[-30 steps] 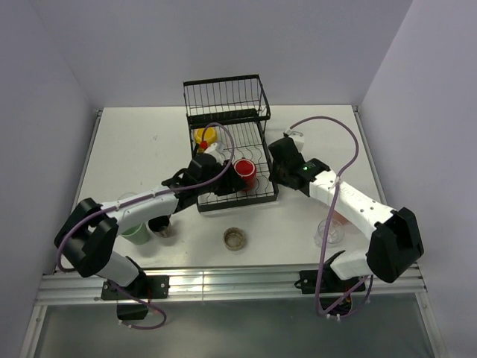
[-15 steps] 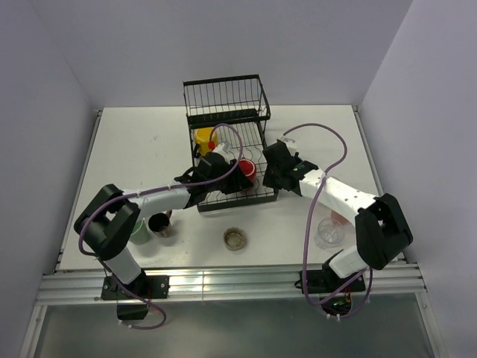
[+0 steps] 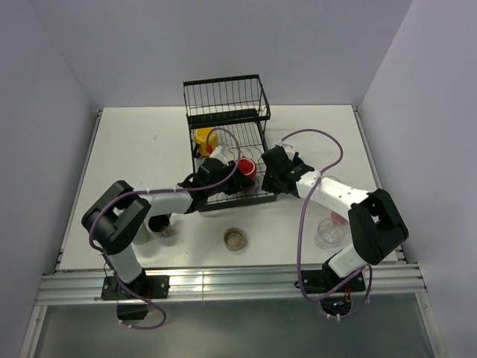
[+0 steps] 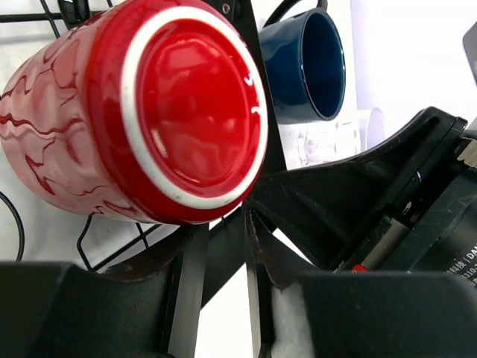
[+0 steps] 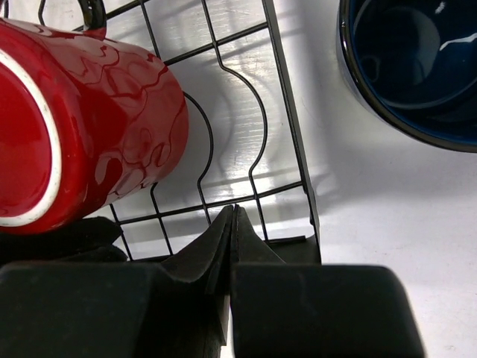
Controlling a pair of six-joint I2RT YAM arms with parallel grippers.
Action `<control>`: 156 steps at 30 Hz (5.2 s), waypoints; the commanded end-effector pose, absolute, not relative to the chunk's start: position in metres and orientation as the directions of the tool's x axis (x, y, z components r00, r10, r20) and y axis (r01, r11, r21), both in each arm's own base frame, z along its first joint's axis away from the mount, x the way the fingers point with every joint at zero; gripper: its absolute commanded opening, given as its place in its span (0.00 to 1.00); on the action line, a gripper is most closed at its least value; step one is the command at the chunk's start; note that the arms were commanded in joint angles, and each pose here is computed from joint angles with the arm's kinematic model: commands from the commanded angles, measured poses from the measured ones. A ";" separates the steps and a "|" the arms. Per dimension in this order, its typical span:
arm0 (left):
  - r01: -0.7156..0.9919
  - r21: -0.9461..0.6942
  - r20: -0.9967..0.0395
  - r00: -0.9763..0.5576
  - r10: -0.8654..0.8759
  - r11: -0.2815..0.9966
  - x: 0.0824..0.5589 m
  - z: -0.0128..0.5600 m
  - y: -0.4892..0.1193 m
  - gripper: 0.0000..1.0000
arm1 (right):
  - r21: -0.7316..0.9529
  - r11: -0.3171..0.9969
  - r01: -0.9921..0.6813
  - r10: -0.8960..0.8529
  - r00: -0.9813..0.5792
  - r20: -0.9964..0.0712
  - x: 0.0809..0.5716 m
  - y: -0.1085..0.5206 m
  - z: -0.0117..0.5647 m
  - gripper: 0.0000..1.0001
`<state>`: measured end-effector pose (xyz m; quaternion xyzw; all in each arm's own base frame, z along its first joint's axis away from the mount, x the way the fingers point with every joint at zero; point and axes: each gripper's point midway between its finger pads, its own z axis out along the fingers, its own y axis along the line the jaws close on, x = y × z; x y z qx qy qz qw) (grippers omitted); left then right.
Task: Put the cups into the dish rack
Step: Place the cup upside down on the dish rack, then grab a cup with the right arm
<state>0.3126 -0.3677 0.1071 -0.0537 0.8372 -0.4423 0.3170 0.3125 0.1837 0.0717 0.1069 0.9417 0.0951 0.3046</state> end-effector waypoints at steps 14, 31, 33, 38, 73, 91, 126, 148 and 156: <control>0.195 -0.841 -0.483 -0.689 -0.541 0.504 0.334 0.116 -0.367 0.23 | 0.234 0.962 0.144 0.253 -0.798 -0.548 0.307 0.177 0.064 0.00; 0.199 -0.905 -0.414 -0.614 -0.671 0.377 0.347 0.118 -0.361 0.11 | 0.217 0.971 0.104 0.206 -0.822 -0.531 0.288 0.184 0.058 0.00; 0.190 -0.910 -0.404 -0.605 -0.686 0.369 0.349 0.116 -0.359 0.10 | 0.216 0.972 0.098 0.201 -0.824 -0.530 0.285 0.185 0.059 0.00; 0.194 -0.919 -0.389 -0.585 -0.712 0.343 0.354 0.119 -0.359 0.09 | 0.214 0.973 0.089 0.192 -0.828 -0.526 0.282 0.187 0.059 0.00; 0.107 -0.954 -0.298 -0.408 -0.863 0.278 0.420 0.119 -0.334 0.00 | 0.155 0.985 0.079 0.150 -0.839 -0.522 0.269 0.176 0.052 0.00; 0.134 -0.947 -0.321 -0.433 -0.842 0.292 0.449 0.115 -0.356 0.00 | 0.132 0.988 0.080 0.138 -0.845 -0.517 0.267 0.171 0.047 0.00; 0.241 -0.854 -0.516 -0.506 -0.691 0.461 0.346 0.165 -0.320 0.11 | 0.165 0.981 0.103 0.183 -0.780 -0.598 0.301 0.180 0.091 0.00; 0.174 -0.706 -0.684 -0.420 -0.596 0.687 0.263 0.272 -0.210 0.71 | 0.149 0.952 0.269 0.295 -0.661 -0.690 0.353 0.118 0.162 0.32; 0.185 -0.690 -0.697 -0.428 -0.575 0.700 0.260 0.274 -0.208 0.75 | 0.111 0.949 0.295 0.290 -0.678 -0.675 0.381 0.114 0.156 0.48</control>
